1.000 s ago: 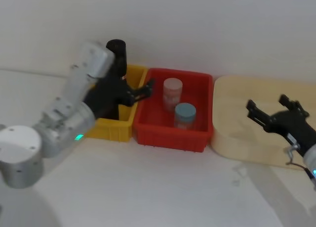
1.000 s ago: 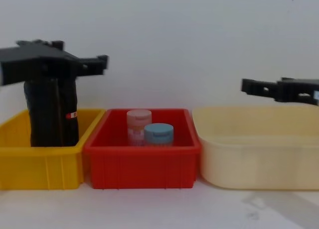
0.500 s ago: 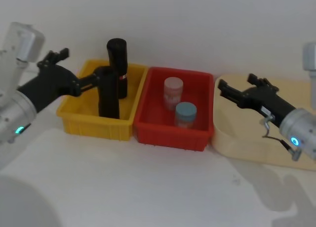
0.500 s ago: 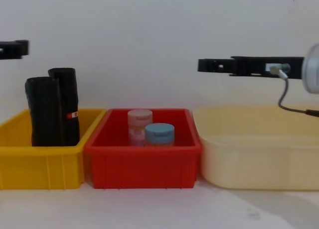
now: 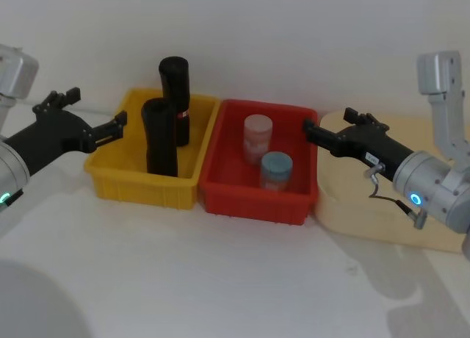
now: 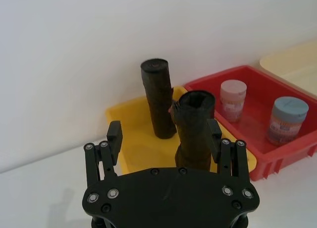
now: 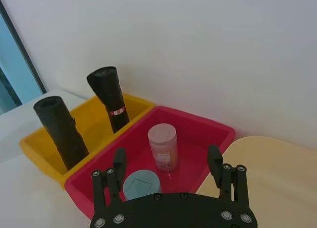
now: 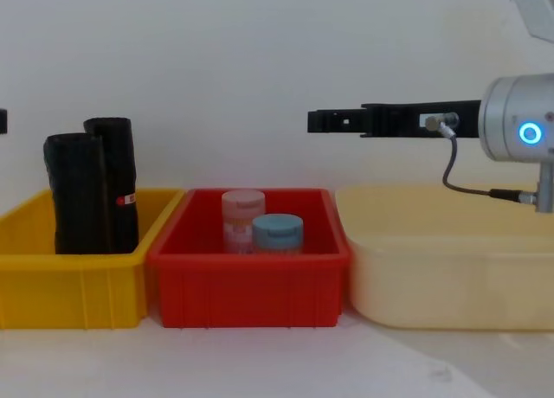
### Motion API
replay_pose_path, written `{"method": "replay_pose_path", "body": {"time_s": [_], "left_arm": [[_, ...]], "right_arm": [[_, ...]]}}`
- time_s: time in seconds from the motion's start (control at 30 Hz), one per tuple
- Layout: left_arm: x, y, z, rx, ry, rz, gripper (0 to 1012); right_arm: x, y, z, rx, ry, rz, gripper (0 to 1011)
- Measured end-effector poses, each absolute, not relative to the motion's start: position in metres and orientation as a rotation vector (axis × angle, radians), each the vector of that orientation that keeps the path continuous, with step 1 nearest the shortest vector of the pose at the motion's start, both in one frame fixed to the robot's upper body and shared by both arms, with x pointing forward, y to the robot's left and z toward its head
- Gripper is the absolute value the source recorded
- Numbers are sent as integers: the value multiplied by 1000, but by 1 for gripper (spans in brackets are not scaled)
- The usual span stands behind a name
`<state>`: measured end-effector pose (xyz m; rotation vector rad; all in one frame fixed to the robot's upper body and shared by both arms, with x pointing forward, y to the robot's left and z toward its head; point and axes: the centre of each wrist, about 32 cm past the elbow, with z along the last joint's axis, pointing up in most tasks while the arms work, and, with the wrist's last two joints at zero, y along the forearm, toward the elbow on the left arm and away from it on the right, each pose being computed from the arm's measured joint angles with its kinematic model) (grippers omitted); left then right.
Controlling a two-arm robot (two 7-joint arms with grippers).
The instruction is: Pick up the garbage bag with the one hand and transfer it to the other hand.
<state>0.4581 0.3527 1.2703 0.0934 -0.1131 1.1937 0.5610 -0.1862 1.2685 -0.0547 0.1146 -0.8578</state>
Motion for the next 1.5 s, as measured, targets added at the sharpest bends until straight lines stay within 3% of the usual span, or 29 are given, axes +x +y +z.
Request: {"method": "replay_pose_path", "body": {"time_s": [0.93, 1.5], "left_arm": [[513, 367, 1232, 55, 14, 1017, 1001], [539, 353, 1229, -3, 14, 944, 1001]], "right_arm": [[566, -180, 1264, -49, 94, -848, 1001], [565, -179, 1265, -27, 80, -813, 1001]]}}
